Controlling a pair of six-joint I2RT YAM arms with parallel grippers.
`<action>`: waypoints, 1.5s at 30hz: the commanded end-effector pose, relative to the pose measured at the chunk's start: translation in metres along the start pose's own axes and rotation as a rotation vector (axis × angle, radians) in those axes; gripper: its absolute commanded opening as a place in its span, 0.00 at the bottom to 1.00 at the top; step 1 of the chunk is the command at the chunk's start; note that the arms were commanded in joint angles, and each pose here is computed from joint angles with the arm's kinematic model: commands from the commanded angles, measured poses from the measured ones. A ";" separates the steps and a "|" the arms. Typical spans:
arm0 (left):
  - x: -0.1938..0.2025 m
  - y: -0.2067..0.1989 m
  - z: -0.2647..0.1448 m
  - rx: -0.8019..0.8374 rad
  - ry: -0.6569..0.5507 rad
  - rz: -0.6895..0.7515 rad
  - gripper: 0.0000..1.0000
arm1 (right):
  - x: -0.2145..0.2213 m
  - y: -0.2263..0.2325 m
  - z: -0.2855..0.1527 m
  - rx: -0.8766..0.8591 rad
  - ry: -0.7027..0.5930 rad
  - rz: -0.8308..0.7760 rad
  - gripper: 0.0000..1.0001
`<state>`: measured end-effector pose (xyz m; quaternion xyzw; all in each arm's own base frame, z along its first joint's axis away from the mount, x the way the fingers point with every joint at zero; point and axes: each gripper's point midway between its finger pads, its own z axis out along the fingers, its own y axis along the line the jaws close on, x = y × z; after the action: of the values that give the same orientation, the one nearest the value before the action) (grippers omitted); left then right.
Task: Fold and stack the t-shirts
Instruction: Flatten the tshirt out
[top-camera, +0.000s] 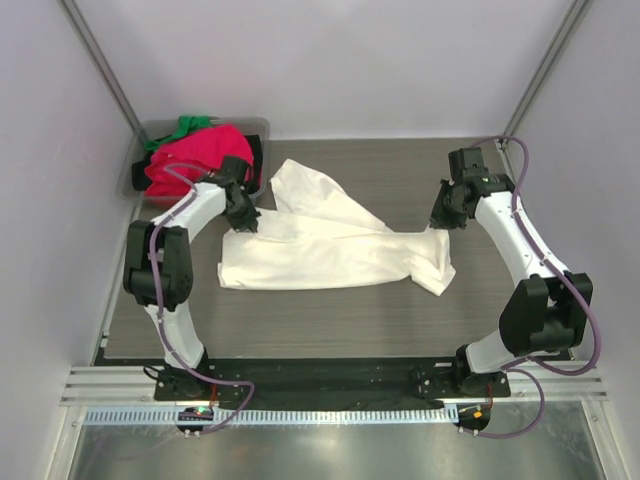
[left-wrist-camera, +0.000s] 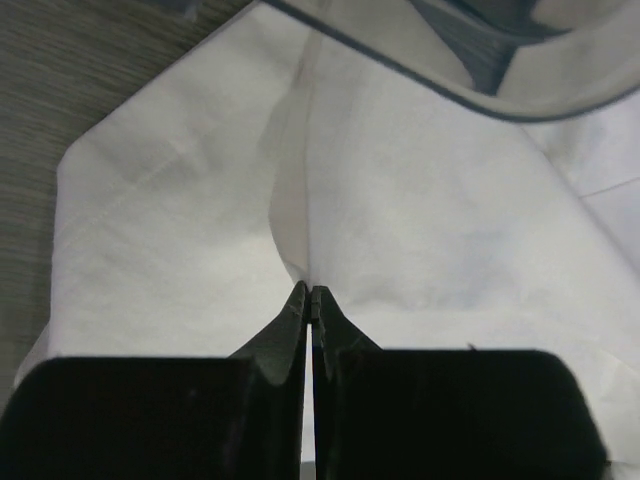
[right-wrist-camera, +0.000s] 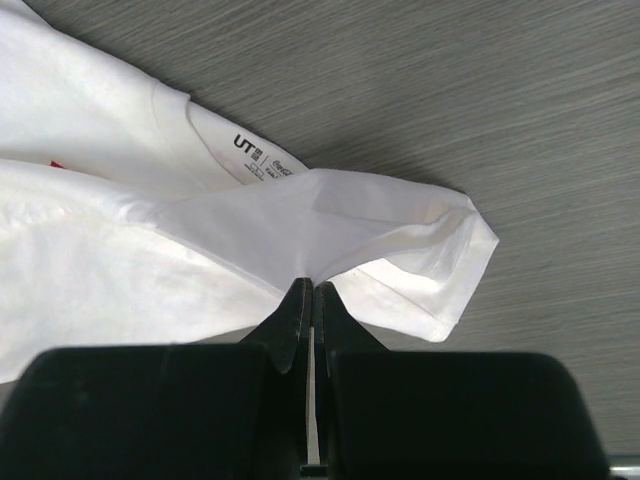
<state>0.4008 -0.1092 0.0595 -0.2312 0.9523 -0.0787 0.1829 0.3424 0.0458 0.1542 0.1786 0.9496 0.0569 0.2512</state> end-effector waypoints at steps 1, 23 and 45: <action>-0.025 -0.024 -0.082 0.115 -0.119 -0.001 0.00 | -0.026 0.006 -0.045 -0.029 -0.116 -0.005 0.01; 0.040 0.025 -0.578 0.937 -1.002 -0.003 0.00 | -0.011 -0.027 -0.495 -0.508 -1.183 0.113 0.01; -0.033 0.038 -0.484 0.496 -0.934 -0.172 0.00 | -0.129 -0.019 -0.416 -0.168 -1.188 0.083 0.01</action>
<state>0.1467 -0.0580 0.5790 -0.1696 0.6241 -0.3426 0.6814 0.0973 -0.0077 0.6326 0.1414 0.5247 0.1368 0.8283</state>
